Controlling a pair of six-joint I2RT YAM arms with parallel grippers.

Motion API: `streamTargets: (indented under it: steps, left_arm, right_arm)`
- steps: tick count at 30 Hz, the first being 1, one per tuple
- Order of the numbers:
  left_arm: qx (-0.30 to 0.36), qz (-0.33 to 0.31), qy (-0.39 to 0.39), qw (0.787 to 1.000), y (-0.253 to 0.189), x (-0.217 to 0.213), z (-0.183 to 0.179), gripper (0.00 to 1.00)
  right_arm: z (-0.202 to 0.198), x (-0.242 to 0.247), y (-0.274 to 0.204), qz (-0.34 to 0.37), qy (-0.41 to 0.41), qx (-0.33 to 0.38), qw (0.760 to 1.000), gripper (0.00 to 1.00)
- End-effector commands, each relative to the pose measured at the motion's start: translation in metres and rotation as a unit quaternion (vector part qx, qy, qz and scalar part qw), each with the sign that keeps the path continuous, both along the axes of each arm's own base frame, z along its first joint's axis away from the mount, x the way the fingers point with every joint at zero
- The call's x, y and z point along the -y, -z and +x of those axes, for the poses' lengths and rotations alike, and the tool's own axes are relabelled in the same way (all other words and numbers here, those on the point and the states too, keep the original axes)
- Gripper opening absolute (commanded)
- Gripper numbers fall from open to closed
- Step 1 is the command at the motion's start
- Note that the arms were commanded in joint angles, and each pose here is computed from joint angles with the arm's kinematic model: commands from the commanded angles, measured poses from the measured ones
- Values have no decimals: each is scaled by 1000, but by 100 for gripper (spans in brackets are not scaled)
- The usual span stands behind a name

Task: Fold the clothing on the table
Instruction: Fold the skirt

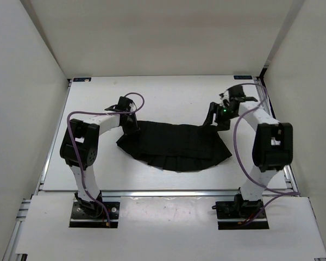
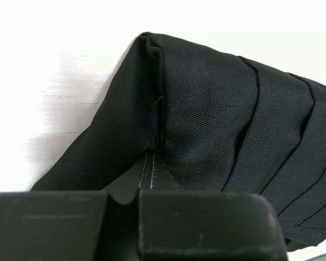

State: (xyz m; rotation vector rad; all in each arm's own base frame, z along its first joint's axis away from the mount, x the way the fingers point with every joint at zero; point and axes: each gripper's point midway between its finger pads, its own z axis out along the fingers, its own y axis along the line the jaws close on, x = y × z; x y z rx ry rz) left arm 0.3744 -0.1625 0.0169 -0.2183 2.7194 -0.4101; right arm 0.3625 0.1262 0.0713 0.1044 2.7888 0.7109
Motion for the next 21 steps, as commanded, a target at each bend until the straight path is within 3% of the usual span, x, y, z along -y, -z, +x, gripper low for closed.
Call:
streamTargets:
  steps: [1,6,9,21]
  left_arm:
    - [12,-19,-8,1000,-21,0,2,0]
    - [16,-27,-5,1000,-28,5,4,0]
    - [16,-35,-8,999,-31,5,1,0]
    - [6,-46,-27,999,-27,-6,-14,0]
  right_arm:
    - [1,40,-28,-1,27,49,998,77]
    - [-13,91,-4,-32,67,-2,997,80]
    - [-19,95,12,-29,65,-14,997,79]
    - [-38,20,44,127,17,-61,990,72]
